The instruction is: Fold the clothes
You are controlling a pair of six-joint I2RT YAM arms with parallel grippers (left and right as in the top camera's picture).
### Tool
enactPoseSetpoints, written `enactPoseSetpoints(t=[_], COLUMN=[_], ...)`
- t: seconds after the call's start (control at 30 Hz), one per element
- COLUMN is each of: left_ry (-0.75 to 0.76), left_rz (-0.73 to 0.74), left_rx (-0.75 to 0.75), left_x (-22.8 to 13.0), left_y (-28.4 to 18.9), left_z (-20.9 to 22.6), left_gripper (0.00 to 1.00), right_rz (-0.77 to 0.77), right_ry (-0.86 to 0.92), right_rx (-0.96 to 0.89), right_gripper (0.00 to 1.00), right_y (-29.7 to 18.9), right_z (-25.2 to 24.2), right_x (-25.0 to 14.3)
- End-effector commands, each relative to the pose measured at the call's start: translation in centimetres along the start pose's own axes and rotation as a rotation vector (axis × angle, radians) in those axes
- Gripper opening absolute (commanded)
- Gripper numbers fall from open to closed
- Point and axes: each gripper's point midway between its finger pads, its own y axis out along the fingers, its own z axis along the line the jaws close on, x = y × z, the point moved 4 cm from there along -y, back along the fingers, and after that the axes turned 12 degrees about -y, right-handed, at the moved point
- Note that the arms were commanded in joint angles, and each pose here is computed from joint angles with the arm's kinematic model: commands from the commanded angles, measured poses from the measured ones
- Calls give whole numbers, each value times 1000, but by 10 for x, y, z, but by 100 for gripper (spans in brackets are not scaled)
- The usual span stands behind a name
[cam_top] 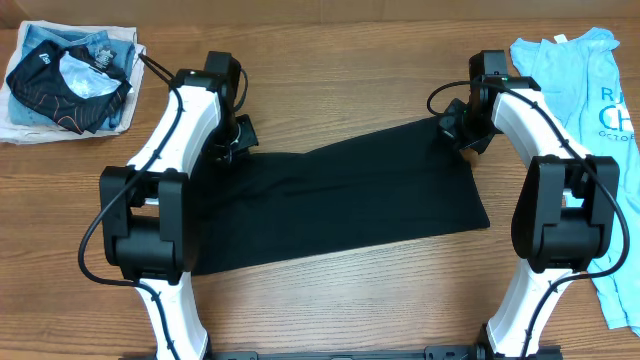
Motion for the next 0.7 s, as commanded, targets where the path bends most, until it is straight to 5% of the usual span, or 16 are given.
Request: enactPoseSetpoints(t=[0.0,0.67], left_ry=[-19,2], left_rz=[2,106], left_rx=[43,221], left_x=[2,-20], left_y=[7,-36], left_z=[7,35], left_gripper=[4,8], right_rz=[0,9], right_ry=[-1,41], right_rx=[-2,81], right_gripper=[4,4], right_y=[0,-41], right_z=[0,-10], right_x=[-1,-3])
